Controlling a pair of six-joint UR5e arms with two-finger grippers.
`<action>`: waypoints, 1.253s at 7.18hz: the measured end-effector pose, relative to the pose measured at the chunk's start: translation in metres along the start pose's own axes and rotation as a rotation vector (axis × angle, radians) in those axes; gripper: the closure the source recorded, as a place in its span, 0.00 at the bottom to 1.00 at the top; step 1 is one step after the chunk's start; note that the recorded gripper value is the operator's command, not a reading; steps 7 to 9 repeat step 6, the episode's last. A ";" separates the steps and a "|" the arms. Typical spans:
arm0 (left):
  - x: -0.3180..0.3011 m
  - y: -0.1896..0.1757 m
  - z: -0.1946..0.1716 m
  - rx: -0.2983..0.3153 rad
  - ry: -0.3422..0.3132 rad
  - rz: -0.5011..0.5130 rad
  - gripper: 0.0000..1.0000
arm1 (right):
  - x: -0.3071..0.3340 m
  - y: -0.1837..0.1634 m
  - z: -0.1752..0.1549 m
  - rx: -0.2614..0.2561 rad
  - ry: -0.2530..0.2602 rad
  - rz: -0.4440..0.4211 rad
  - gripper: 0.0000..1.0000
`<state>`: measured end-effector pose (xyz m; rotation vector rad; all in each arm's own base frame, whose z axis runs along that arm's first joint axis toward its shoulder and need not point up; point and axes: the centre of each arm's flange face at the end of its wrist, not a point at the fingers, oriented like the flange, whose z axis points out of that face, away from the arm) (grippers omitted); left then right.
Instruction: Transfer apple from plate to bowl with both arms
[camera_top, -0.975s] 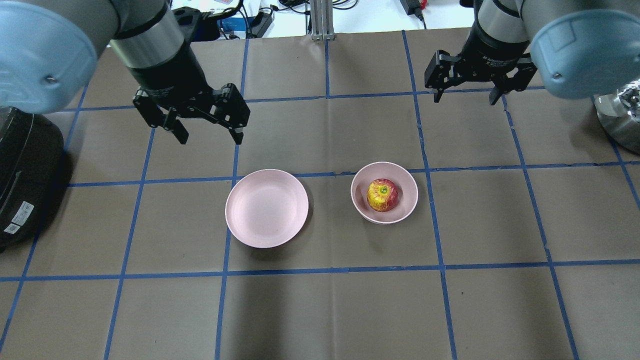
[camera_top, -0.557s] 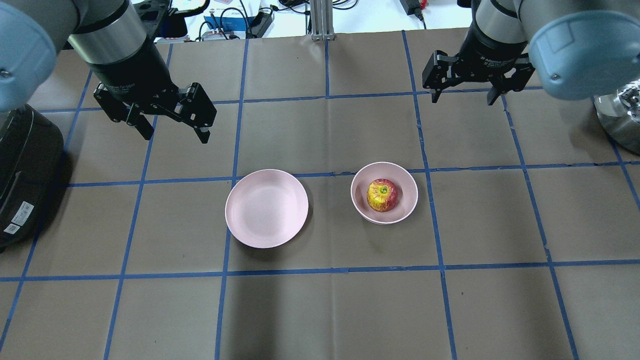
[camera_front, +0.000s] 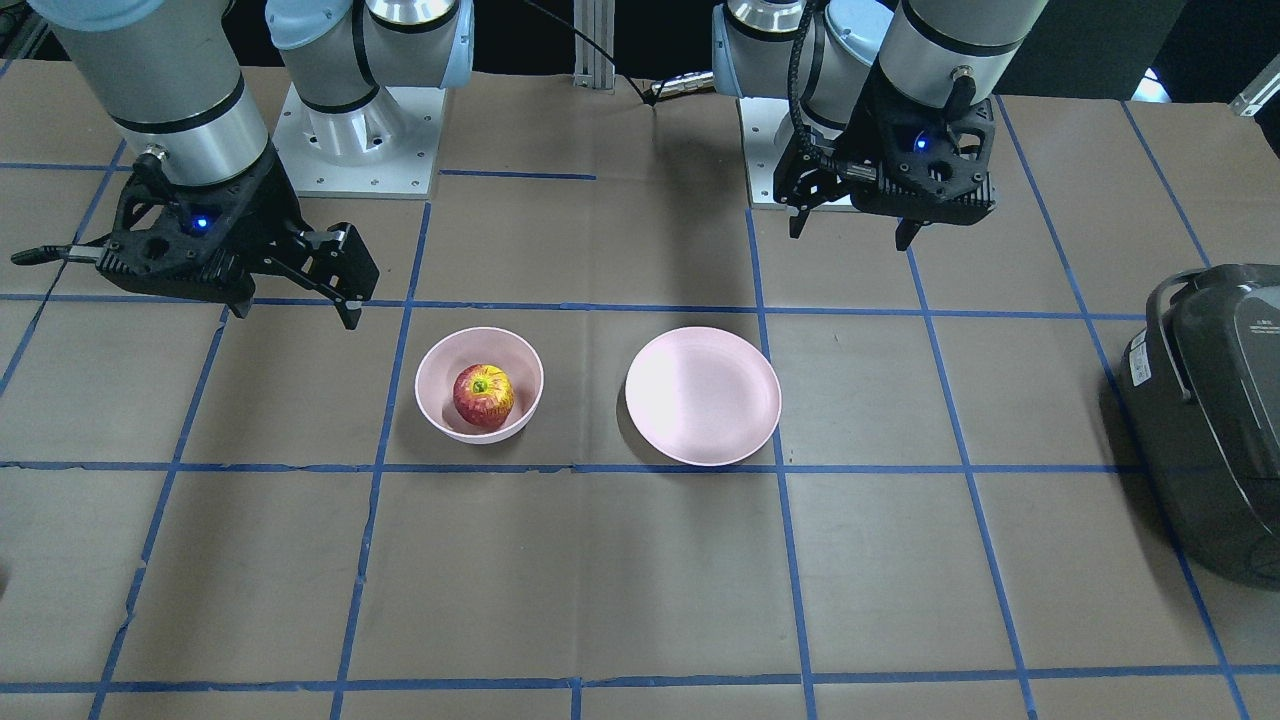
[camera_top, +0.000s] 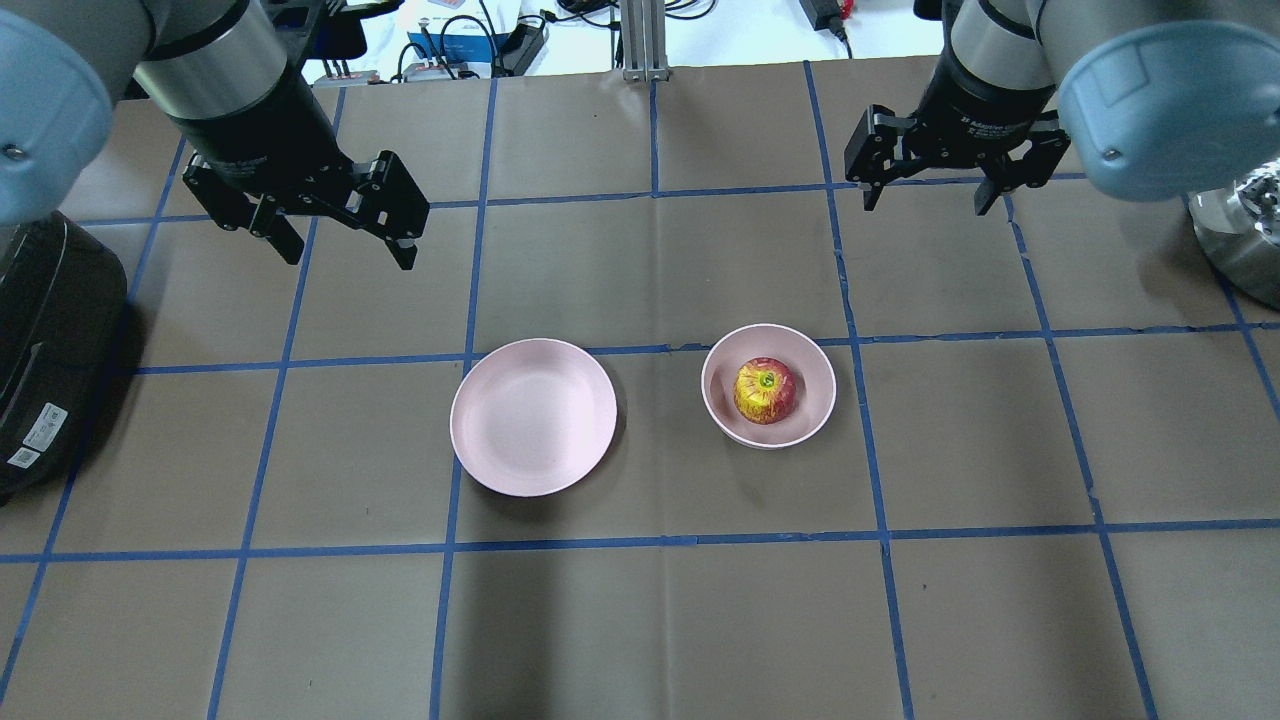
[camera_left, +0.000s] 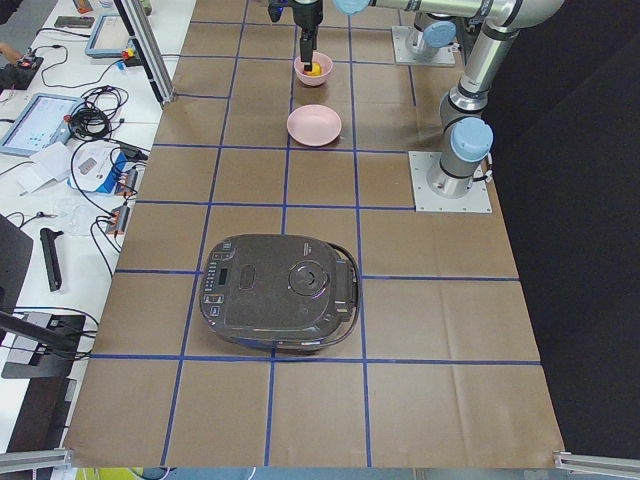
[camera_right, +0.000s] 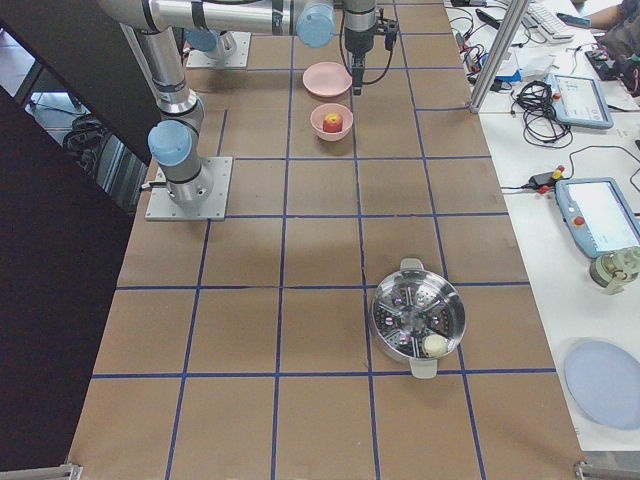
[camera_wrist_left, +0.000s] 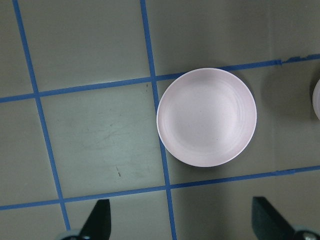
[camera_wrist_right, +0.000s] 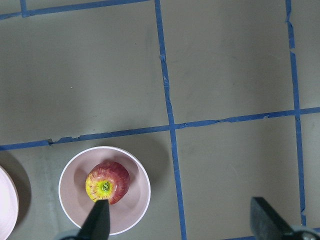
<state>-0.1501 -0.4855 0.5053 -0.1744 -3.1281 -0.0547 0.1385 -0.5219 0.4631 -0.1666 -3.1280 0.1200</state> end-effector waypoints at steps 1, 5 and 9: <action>0.000 -0.001 -0.001 0.009 0.001 -0.015 0.00 | 0.000 0.001 0.000 -0.001 -0.002 0.000 0.00; 0.000 -0.002 0.000 0.010 0.005 -0.116 0.00 | -0.004 0.006 0.007 -0.061 -0.039 0.001 0.00; 0.000 -0.002 0.000 0.009 0.005 -0.116 0.00 | -0.004 0.006 0.008 -0.064 -0.038 0.002 0.00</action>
